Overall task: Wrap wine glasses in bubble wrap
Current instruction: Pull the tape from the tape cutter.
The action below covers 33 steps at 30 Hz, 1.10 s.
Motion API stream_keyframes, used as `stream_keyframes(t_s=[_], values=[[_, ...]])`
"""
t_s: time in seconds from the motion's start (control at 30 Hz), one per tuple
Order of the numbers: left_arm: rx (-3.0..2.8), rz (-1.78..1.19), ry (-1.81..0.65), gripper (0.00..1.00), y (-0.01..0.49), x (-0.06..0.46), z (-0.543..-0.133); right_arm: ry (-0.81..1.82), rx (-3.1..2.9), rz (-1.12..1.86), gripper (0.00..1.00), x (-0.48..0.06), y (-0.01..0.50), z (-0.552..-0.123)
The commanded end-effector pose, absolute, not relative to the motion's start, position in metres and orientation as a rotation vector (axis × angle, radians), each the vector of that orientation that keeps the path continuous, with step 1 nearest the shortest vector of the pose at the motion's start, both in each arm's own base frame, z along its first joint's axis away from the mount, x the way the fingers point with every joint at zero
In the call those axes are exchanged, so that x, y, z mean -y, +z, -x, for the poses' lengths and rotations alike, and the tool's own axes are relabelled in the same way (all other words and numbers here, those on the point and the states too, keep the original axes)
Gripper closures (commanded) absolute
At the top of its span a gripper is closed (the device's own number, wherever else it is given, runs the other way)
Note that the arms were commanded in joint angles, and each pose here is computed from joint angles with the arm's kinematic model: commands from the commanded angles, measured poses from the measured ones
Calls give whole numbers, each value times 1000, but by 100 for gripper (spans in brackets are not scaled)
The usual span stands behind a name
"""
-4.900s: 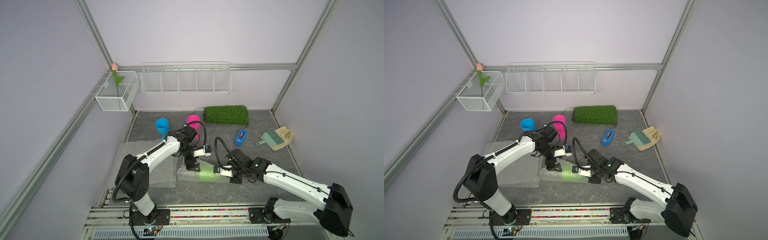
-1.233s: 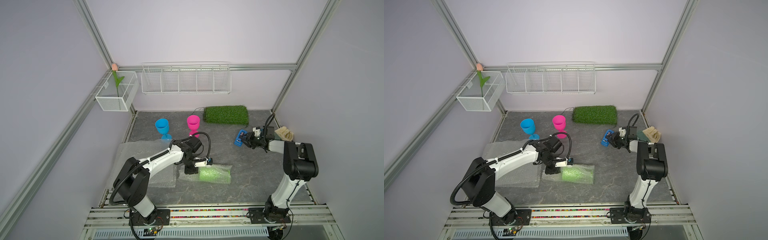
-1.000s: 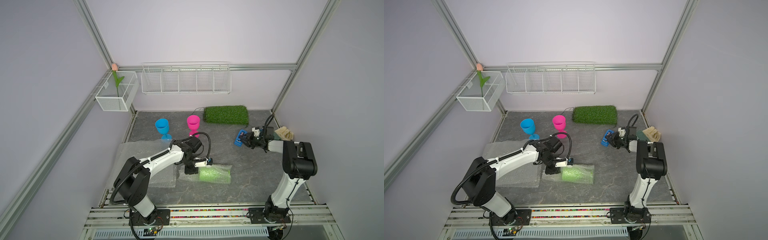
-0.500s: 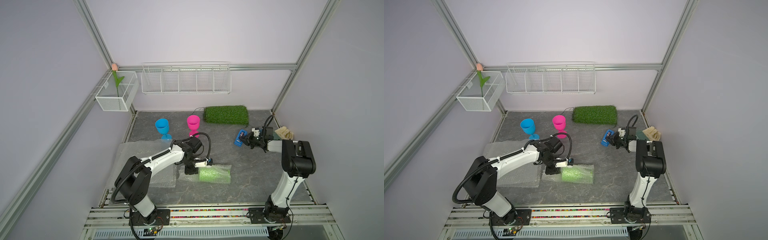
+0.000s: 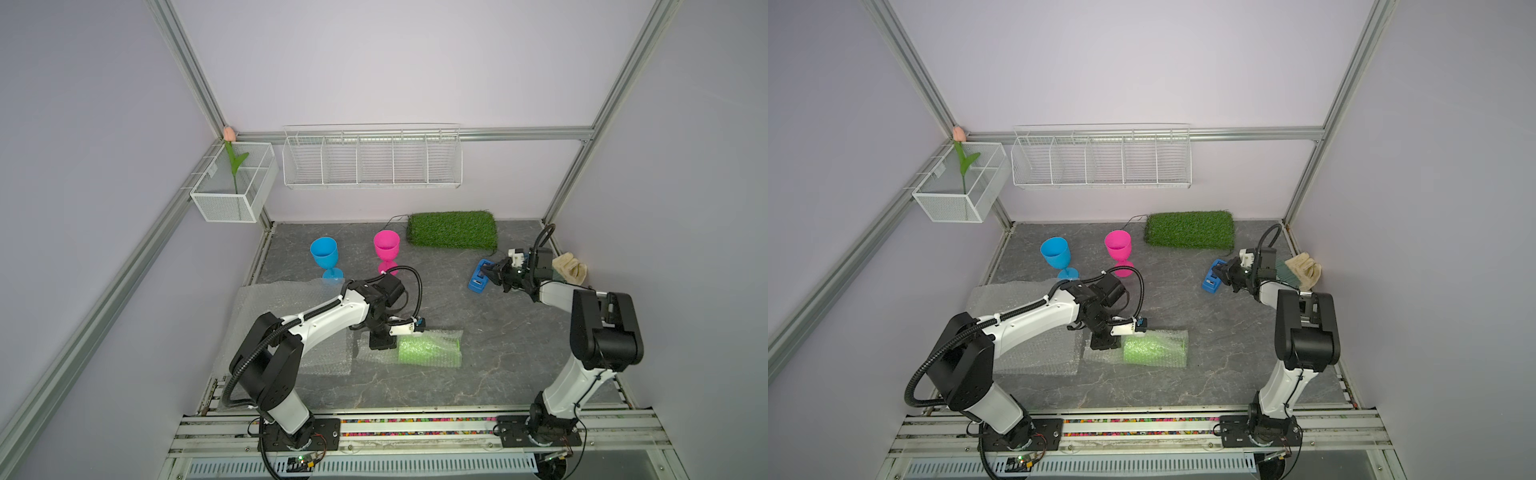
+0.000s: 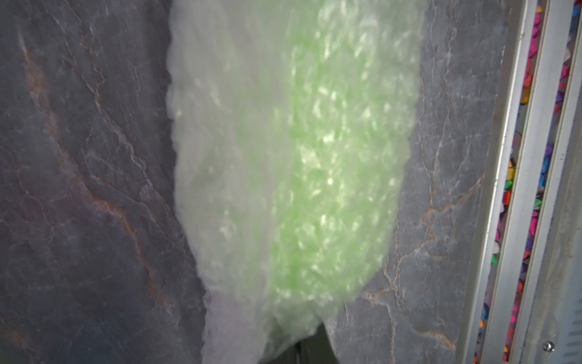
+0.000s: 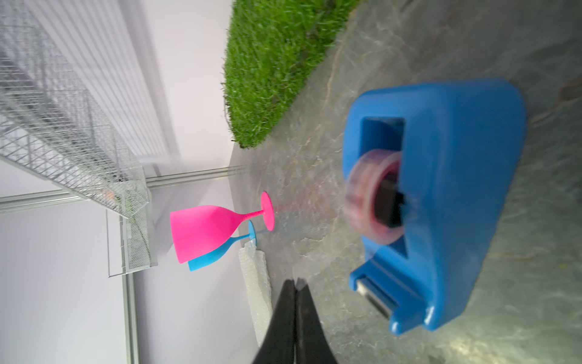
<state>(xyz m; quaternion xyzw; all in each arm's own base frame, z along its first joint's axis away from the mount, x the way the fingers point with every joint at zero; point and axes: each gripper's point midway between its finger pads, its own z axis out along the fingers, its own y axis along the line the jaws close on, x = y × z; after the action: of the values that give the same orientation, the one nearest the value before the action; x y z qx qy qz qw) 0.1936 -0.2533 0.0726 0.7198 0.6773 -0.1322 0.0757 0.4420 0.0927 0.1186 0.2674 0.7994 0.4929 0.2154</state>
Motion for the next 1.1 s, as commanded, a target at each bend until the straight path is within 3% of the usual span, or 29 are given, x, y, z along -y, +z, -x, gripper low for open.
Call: stream_keyframes(t_s=[0.0,0.47,0.93,1.07], values=[[-2054,-2186,-393,100,71,250,-189,1413,-2205,-704,93,-111,138,-426],[-2037,-2191,-385,100,74,251,-187,1370,-2282,-725,93,-151,146,-340],[-2044,-2207,-387,100,70,252,-185,1323,-2443,-771,93,-177,60,-299],[-2042,-2206,-386,100,71,252,-185,1316,-2487,-788,83,-182,41,-286]])
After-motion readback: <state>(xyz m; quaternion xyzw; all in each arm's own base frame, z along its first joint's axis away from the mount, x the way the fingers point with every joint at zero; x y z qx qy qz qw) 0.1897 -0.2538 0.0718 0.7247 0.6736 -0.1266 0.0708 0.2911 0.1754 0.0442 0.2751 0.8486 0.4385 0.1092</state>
